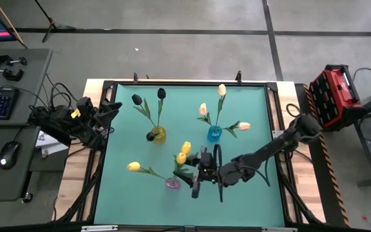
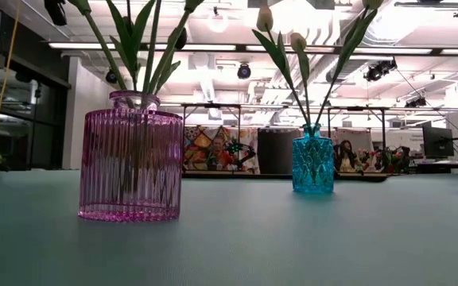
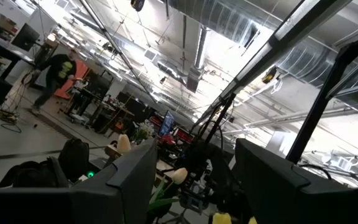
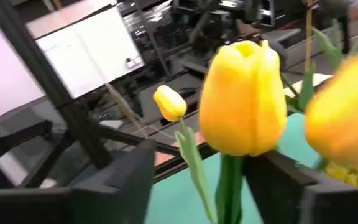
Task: Sort flowers into vase by color
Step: Put the yellow tulip flower into the purple vase
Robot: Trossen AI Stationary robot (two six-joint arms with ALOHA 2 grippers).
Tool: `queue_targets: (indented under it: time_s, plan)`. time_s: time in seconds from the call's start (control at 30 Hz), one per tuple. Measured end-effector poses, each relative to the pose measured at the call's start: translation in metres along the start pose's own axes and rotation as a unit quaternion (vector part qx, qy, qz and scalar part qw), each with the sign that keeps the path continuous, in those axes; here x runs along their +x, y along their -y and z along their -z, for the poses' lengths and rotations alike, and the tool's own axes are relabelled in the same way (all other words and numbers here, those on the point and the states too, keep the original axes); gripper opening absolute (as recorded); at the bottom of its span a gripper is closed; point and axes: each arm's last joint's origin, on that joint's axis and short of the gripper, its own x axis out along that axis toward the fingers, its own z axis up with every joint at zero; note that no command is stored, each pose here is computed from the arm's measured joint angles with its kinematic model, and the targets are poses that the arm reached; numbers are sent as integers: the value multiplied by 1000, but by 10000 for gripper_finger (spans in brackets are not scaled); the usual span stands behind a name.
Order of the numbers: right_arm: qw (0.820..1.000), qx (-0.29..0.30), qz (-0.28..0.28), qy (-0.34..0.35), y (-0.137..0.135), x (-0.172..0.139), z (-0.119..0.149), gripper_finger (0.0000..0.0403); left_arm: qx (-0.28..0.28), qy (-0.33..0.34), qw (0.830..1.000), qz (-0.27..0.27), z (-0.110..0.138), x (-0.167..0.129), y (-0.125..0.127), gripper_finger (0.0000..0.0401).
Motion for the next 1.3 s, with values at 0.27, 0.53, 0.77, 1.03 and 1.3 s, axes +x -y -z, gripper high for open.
queue_targets:
  time_s: [0.27,0.53,0.77,1.03,1.3]
  plan:
    - [999,0,-48,-16,-2,-19,-36,327,-2,4,1000,1,-1,0,0,204]
    - [998,11,-31,-51,4,-22,-37,326,-4,8,1000,2,-2,0,1,204]
    - [991,50,-71,-100,11,-3,-15,326,-3,7,1000,1,-2,0,0,204]
    - [976,59,-125,-169,11,0,-1,325,-4,9,1000,-2,-2,0,0,204]
    - [962,56,-122,-239,15,-8,2,325,-4,10,1000,-3,-2,0,0,204]
